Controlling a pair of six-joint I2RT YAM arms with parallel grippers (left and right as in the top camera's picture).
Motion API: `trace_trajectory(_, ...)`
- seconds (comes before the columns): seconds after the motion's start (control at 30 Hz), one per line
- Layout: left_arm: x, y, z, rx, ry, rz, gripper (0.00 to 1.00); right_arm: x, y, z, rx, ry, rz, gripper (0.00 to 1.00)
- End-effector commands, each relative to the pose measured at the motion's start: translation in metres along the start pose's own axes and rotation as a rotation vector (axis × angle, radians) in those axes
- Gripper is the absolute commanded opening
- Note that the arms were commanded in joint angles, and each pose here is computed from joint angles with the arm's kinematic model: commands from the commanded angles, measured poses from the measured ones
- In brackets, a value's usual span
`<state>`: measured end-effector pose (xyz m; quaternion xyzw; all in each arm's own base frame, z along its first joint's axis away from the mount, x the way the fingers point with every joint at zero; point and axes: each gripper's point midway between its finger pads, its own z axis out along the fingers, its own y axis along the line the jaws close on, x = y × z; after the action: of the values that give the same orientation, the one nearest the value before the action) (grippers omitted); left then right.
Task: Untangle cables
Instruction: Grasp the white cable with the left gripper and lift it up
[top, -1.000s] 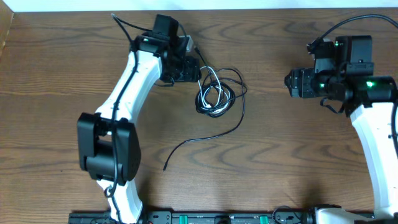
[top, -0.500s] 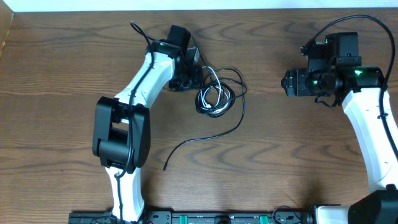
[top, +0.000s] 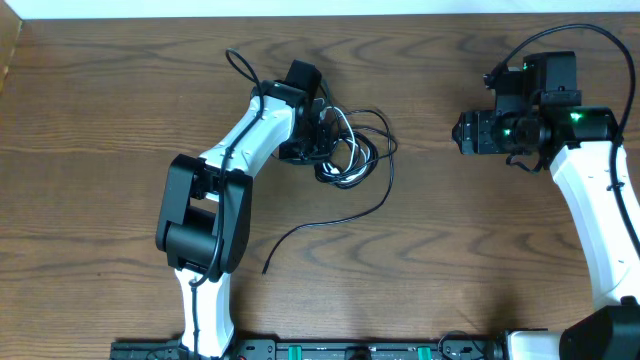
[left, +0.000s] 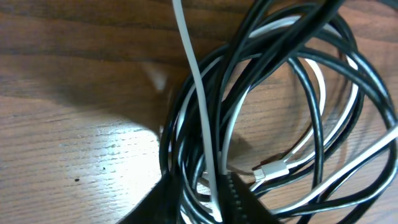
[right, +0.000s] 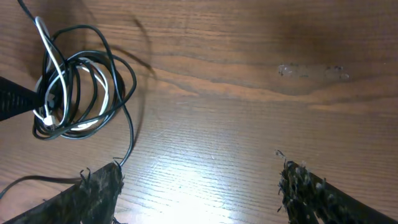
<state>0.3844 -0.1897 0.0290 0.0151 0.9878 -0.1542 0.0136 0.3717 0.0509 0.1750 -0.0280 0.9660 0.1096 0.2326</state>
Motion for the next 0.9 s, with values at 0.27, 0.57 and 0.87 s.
trace_trajectory(0.27,-0.013,0.008,-0.021,-0.071,-0.096,-0.123,0.07,-0.012,0.003,-0.004,-0.012,-0.039,0.013,0.79)
trace_trajectory(0.57,-0.015,-0.051,-0.139,0.156,-0.325,-0.025,0.07,-0.04,0.062,-0.013,-0.301,-0.153,-0.059,0.75)
trace_trajectory(0.87,-0.006,-0.113,-0.262,0.438,-0.613,0.152,0.07,-0.049,0.108,-0.014,-0.375,-0.196,-0.084,0.73)
